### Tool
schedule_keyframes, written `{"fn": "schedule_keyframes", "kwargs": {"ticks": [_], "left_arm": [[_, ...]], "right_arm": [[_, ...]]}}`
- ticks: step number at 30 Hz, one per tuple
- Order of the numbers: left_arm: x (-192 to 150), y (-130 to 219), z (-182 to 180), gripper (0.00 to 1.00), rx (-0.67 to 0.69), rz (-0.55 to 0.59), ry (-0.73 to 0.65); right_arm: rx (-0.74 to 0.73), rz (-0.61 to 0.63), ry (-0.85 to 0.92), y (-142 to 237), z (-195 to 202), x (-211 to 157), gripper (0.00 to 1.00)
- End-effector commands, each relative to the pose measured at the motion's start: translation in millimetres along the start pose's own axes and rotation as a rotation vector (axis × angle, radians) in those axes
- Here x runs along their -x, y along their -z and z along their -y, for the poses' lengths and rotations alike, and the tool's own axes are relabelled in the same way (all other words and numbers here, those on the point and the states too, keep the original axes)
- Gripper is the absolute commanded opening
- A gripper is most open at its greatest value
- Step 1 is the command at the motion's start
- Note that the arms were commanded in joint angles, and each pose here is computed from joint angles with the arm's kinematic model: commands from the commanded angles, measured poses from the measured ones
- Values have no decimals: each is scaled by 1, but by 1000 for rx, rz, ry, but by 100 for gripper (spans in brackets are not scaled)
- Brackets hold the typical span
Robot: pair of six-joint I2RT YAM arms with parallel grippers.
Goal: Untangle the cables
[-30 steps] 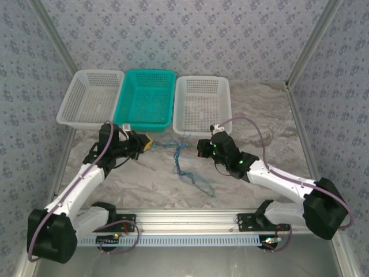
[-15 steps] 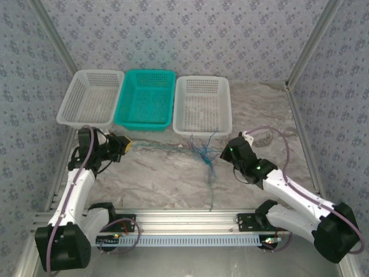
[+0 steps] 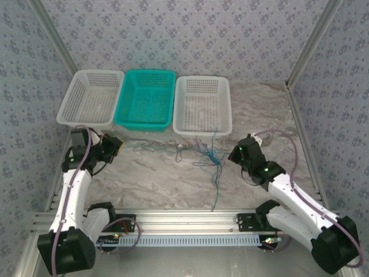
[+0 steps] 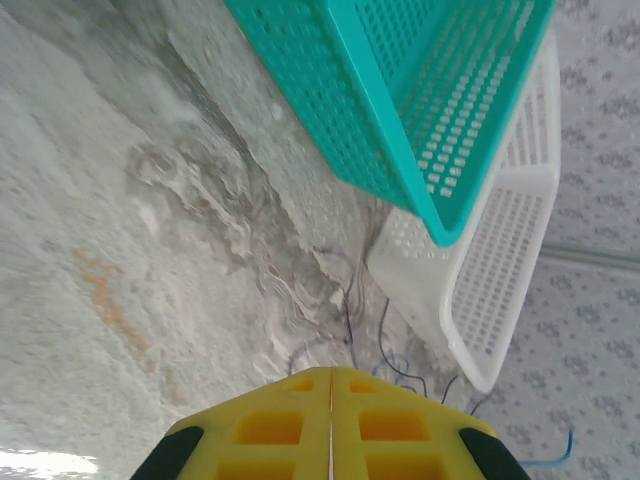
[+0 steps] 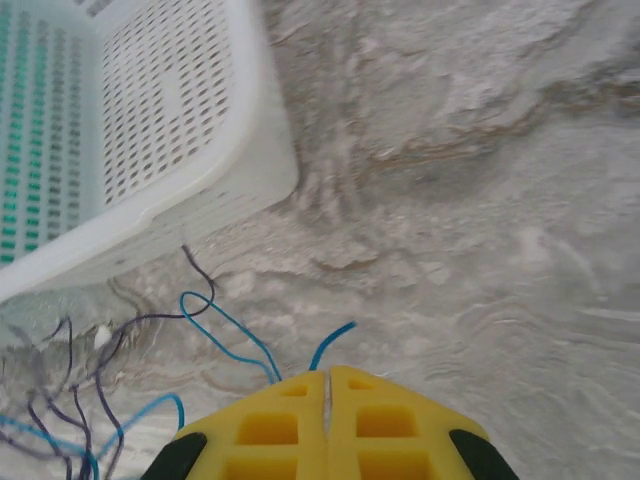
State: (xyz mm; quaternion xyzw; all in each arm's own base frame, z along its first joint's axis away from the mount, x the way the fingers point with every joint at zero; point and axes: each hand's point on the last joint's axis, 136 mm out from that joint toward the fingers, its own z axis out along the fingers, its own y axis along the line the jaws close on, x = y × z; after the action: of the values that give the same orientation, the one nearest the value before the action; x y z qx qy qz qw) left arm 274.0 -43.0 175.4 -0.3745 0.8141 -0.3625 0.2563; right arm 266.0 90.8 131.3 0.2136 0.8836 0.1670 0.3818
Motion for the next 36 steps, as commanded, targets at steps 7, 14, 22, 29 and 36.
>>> {"fn": "schedule_keyframes", "kwargs": {"ticks": [7, 14, 22, 29, 36], "left_arm": [[34, 20, -40, 0, 108, 130, 82], [34, 20, -38, 0, 86, 139, 42], [-2, 38, 92, 0, -258, 48, -294], [-36, 73, 224, 0, -503, 30, -502], [-41, 87, 333, 0, -704, 56, -574]], "right_arm": [[10, -17, -209, 6, 41, 14, 0], [145, -37, -78, 13, 4, 23, 0], [-43, -187, -7, -22, 23, -16, 22], [-132, -95, -72, -17, 39, -2, 64], [-35, -87, -92, -2, 19, 7, 69]]}}
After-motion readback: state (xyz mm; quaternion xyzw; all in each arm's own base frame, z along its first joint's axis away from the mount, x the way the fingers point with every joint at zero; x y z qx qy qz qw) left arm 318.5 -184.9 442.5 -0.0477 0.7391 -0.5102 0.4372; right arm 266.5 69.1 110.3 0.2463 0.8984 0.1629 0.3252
